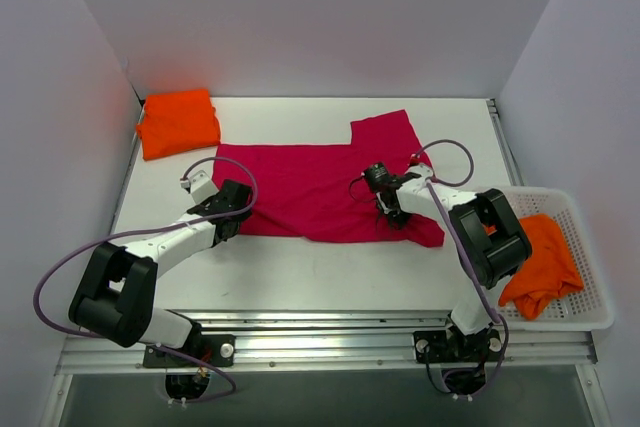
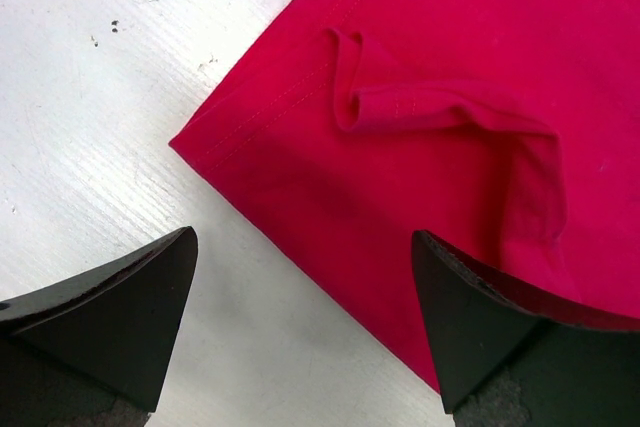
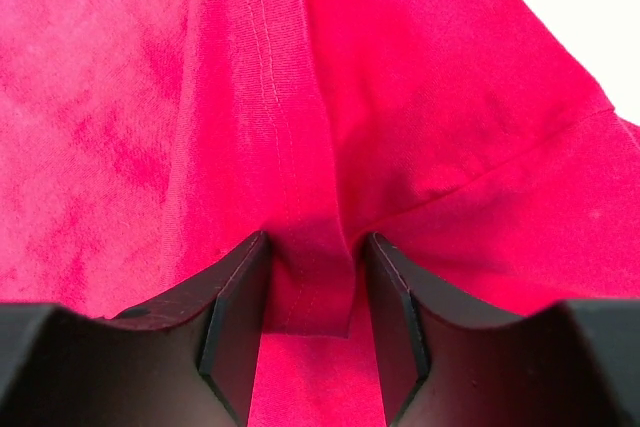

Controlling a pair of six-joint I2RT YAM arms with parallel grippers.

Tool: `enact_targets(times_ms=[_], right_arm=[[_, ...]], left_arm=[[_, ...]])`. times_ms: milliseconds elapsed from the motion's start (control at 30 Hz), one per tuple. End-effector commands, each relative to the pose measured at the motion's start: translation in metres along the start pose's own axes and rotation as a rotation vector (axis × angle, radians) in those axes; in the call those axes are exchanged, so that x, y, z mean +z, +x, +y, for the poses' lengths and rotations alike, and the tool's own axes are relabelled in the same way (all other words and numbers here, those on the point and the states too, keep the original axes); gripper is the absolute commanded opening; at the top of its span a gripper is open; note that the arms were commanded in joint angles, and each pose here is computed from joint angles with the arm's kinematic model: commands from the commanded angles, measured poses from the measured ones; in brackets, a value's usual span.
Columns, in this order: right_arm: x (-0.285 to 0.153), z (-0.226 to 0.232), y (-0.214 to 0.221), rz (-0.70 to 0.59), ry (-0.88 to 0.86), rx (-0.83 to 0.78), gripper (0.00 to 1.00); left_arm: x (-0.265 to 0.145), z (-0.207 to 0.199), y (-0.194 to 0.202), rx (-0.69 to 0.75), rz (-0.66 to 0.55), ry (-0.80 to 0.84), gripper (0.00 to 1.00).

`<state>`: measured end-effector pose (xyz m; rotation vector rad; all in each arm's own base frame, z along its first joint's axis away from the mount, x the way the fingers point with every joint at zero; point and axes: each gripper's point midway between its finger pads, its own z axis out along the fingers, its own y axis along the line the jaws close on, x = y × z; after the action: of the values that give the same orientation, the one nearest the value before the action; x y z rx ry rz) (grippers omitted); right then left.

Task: Fold and stack the t-shirts
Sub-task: Fold the tshirt

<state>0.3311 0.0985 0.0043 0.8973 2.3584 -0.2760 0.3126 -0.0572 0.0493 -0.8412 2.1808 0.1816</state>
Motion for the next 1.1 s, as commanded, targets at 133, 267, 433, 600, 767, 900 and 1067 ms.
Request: enact_targets(times_ms=[133, 267, 433, 600, 767, 900, 1067], right_arm=[[-0.014, -0.001, -0.013, -0.016, 0.025, -0.026, 0.39], [-0.021, 0.002, -0.022, -0.028, 0.021, -0.032, 0.40], [-0.021, 0.007, -0.030, -0.049, 0.026, -0.039, 0.34], [-0.013, 0.013, -0.024, -0.030, 0.037, -0.058, 0.08], [-0.006, 0.013, -0.017, -0.014, 0.055, -0.075, 0.00], [-0.011, 0.018, -0.027, -0.030, 0.058, -0.071, 0.00], [-0.026, 0.058, -0.060, -0.073, 0.025, -0.063, 0.00]], left_arm=[[-0.002, -0.011, -0.010, -0.026, -0.026, 0.039, 0.97], [-0.001, -0.010, -0.011, -0.025, -0.027, 0.035, 0.97], [-0.002, -0.009, -0.014, -0.032, -0.035, 0.034, 0.97], [-0.002, -0.004, -0.016, -0.035, -0.039, 0.029, 0.97], [0.000, -0.003, -0.016, -0.039, -0.036, 0.031, 0.97], [0.000, -0.006, -0.016, -0.042, -0.032, 0.043, 0.97], [0.001, -0.016, -0.018, -0.050, -0.029, 0.072, 0.97]])
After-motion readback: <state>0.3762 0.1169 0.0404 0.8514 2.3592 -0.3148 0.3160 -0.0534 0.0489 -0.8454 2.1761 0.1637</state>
